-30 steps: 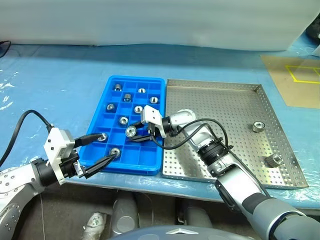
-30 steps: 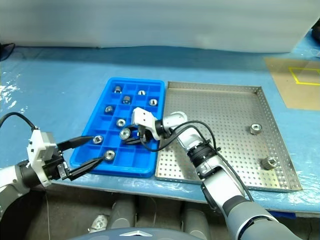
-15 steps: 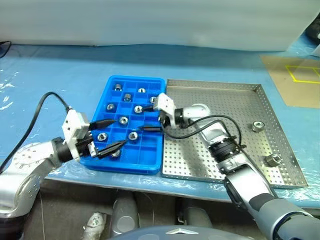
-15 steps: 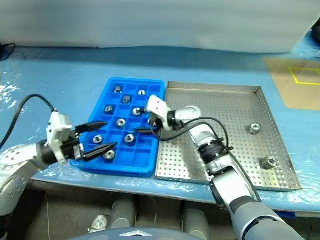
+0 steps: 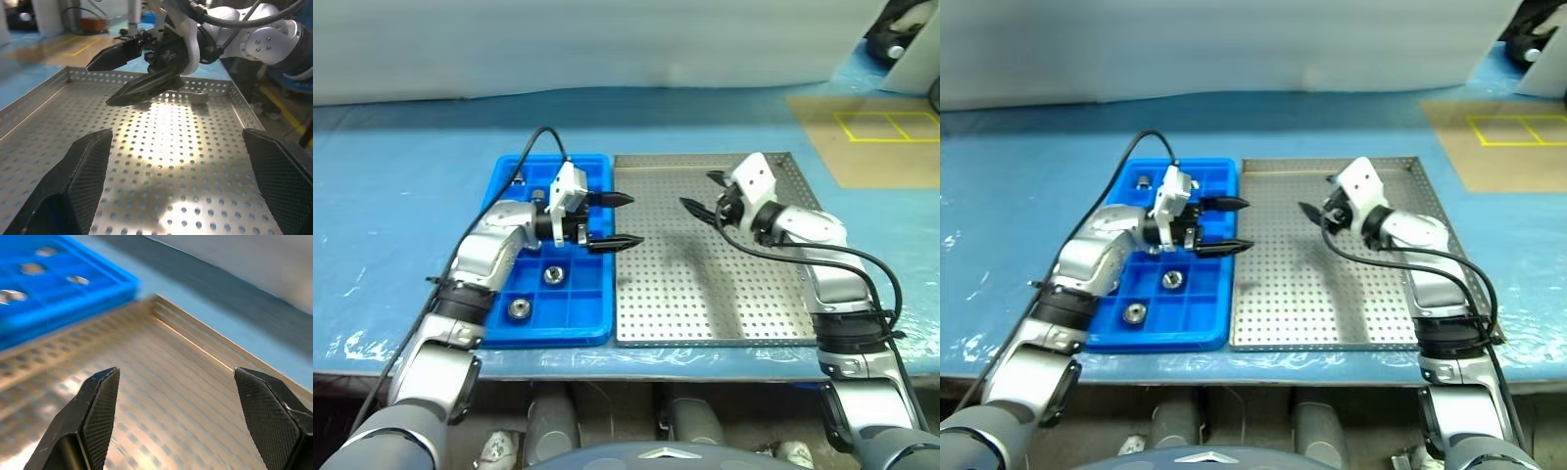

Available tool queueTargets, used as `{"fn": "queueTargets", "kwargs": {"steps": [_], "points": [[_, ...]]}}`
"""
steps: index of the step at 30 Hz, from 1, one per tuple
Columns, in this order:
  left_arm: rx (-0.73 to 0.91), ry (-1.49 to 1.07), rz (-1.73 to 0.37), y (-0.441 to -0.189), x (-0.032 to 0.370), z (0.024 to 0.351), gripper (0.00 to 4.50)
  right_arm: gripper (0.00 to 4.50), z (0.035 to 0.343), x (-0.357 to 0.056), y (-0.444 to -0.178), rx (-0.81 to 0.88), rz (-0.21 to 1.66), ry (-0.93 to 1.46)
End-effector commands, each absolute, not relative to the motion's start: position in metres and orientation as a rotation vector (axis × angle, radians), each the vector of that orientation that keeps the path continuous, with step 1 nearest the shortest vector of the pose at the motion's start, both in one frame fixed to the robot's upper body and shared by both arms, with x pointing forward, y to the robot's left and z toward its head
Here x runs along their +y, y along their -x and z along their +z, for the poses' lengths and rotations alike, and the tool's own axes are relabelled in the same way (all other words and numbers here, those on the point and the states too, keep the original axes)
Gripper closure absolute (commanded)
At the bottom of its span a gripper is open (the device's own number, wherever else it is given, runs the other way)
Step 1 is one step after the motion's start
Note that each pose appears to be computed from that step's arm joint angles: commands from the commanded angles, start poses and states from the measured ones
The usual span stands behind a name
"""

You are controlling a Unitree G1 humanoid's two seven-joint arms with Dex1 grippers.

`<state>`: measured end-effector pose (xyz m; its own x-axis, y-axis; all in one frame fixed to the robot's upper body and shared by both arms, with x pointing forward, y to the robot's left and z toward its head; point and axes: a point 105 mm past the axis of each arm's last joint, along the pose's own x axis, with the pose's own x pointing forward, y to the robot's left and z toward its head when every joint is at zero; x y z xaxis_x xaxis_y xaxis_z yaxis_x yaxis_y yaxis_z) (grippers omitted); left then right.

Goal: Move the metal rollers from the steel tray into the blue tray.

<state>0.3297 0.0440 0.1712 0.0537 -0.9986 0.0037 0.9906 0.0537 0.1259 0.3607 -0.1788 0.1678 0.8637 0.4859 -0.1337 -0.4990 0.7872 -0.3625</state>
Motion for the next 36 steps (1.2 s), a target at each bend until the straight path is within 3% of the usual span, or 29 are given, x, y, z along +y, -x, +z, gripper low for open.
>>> {"fn": "queueTargets", "kwargs": {"steps": [1,9,21,36], "points": [[-0.138,-0.117,-1.644,-0.323,0.021,0.174,0.0,0.63,0.183,-0.215,-0.346,-0.002,0.353,0.421],[-0.16,-0.08,-1.764,-0.318,-0.014,0.17,0.0,0.63,0.165,-0.273,-0.314,0.092,0.11,0.409],[-0.163,-0.038,-1.812,-0.305,-0.021,0.16,0.0,0.63,0.145,-0.276,-0.277,0.197,0.099,0.368],[-0.148,-0.025,-1.771,-0.299,-0.013,0.154,0.0,0.63,0.104,-0.267,-0.286,0.311,0.169,0.348]]}}
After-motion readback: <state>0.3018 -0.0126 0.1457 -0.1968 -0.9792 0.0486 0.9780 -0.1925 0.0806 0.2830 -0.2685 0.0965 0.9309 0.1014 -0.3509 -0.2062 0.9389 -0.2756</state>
